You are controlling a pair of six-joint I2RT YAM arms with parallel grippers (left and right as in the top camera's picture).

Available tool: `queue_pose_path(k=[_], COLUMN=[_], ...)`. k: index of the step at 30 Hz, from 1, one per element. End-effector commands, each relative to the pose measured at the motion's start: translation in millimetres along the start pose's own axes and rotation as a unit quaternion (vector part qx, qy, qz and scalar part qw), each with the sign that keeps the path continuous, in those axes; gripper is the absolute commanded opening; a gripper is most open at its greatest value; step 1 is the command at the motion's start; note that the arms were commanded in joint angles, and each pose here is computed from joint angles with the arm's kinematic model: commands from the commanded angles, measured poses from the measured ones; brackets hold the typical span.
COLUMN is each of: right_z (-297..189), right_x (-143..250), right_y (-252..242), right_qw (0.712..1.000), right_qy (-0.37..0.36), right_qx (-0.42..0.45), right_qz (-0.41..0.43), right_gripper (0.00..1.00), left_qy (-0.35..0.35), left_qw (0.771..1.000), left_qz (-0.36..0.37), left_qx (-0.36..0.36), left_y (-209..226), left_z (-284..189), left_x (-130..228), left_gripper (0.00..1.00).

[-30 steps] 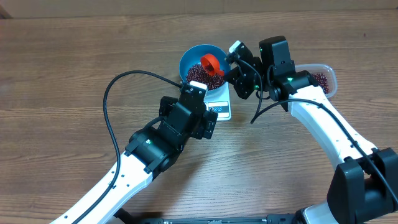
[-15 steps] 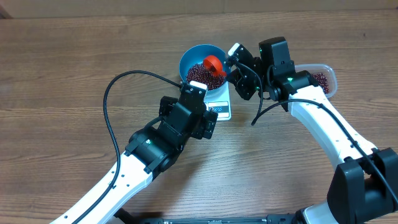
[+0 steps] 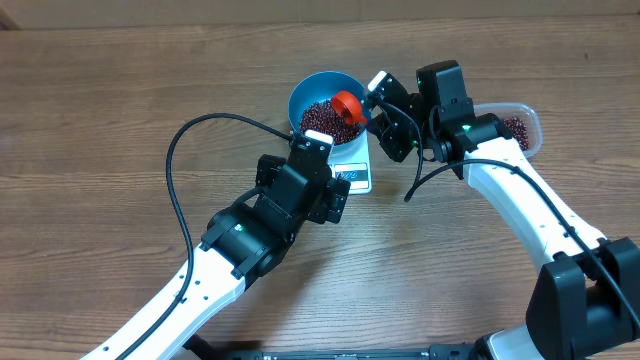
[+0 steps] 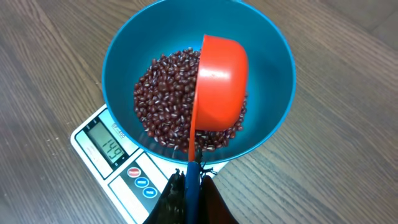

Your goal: Scoop item into bowl and weigh 150g on scale

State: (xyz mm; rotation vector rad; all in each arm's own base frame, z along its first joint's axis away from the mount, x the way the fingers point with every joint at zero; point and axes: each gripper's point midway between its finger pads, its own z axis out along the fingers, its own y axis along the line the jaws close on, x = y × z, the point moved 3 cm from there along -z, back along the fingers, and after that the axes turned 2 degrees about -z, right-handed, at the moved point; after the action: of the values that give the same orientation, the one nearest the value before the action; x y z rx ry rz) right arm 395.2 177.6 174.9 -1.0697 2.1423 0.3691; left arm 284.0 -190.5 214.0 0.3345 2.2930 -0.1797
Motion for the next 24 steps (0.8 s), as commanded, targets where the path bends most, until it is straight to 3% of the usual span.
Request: queue_pose_path(k=[1,24], right_z=[-14.0,-13.5], right_x=[-20.2,-17.6], right_y=[-5.1,-3.5], right_qw=[0.999,1.0], right_qy=[-0.028,-0.022], right_qx=[0.023,0.019], right_qz=[-0.017,-0.011], right_gripper=[0.04,0.04], left_qy=[0.005,0.005], left_qw=[1.0,1.0], left_qz=[-0.005,-0.005], left_qx=[-0.009,-0.009], left_y=[1.7,1.7], left_z=[3.9,3.9], left_x=[3.4,3.4], left_gripper=[1.0,0.99])
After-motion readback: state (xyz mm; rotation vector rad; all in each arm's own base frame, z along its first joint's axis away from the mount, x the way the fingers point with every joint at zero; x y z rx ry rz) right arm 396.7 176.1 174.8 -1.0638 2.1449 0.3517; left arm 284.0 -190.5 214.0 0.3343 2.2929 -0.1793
